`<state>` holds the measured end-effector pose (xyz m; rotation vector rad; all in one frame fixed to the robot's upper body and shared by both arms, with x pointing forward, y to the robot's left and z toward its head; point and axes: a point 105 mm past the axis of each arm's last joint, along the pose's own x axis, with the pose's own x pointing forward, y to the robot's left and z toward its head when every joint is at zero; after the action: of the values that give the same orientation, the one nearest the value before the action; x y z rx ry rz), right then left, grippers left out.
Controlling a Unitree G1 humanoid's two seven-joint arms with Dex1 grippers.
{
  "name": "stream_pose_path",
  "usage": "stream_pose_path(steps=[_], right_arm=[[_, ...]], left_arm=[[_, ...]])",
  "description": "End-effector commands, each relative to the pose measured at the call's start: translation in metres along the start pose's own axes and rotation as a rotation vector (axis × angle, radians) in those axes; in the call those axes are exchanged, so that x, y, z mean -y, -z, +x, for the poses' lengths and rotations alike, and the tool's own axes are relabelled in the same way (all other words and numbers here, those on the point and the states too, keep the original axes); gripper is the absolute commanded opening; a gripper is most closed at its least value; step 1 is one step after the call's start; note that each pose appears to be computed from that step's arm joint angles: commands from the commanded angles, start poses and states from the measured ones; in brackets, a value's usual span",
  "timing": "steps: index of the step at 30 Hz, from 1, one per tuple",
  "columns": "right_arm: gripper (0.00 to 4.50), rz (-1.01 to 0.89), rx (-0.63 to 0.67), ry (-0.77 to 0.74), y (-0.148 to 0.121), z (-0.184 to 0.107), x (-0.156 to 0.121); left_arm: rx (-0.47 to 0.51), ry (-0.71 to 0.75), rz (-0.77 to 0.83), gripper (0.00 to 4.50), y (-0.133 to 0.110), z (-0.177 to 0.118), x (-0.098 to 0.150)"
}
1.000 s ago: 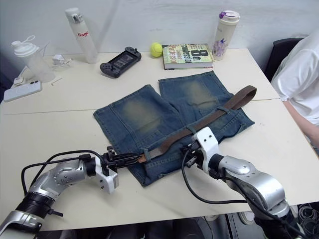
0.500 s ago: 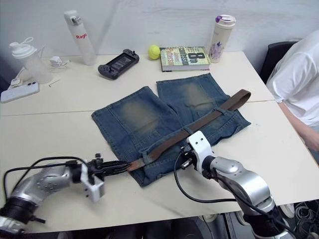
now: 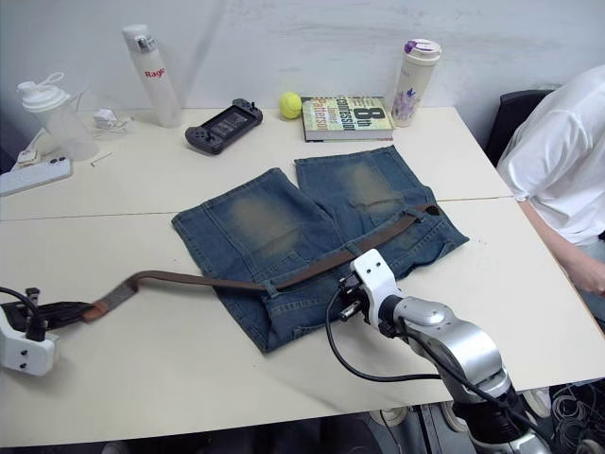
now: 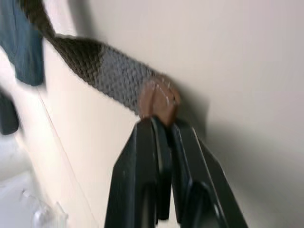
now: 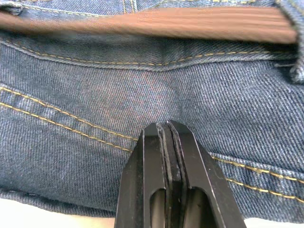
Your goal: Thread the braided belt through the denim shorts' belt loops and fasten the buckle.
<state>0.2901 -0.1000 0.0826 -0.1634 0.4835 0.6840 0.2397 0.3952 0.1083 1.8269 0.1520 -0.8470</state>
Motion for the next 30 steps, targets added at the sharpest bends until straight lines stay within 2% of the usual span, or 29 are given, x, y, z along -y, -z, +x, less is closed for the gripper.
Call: stream_pose_path(steps=[1, 5, 7, 8, 11, 12, 17, 18, 22, 24, 26, 30], right_arm=[[0.02, 0.047, -0.123, 0.001, 0.029, 0.007, 0.0], [0.02, 0.049, -0.115, 0.0, 0.027, 0.008, 0.0], [0.0, 0.052, -0.103, 0.0, 0.025, 0.007, 0.001], [0.0, 0.052, -0.1, -0.003, 0.024, 0.006, 0.0], [0.0, 0.05, -0.102, -0.002, 0.024, 0.005, 0.002], [0.0, 0.05, -0.103, 0.0, 0.025, 0.004, 0.003], [0.0, 0.047, -0.111, 0.0, 0.025, 0.004, 0.005], [0.0, 0.048, -0.112, -0.003, 0.025, 0.005, 0.004], [0.0, 0.058, -0.102, -0.017, 0.02, 0.006, 0.003], [0.0, 0.075, -0.069, -0.034, 0.012, 0.004, 0.002], [0.0, 0.102, -0.02, -0.065, 0.0, -0.003, -0.002], [1.38, 0.156, 0.076, -0.151, -0.024, -0.023, -0.009]], left_arm=[[-0.103, 0.162, 0.08, 0.0, 0.019, -0.018, 0.039], [-0.081, 0.117, 0.084, 0.0, 0.017, -0.013, 0.035], [-0.039, 0.051, 0.018, 0.84, 0.009, -0.002, 0.022], [-0.017, 0.02, -0.009, 1.07, 0.005, 0.004, 0.014], [0.023, -0.002, -0.121, 2.33, -0.002, 0.013, -0.001], [0.011, -0.005, -0.214, 2.64, 0.001, 0.017, -0.011], [0.151, 0.07, -0.471, 2.64, -0.009, 0.028, -0.056], [0.206, 0.102, -0.518, 2.64, -0.014, 0.028, -0.065], [0.566, 0.235, -0.677, 2.64, -0.055, 0.032, -0.096], [0.719, 0.314, -0.733, 2.64, -0.072, 0.039, -0.096], [0.807, 0.373, -0.781, 2.64, -0.087, 0.048, -0.086], [0.931, 0.321, -0.876, 2.73, -0.103, 0.063, -0.089]])
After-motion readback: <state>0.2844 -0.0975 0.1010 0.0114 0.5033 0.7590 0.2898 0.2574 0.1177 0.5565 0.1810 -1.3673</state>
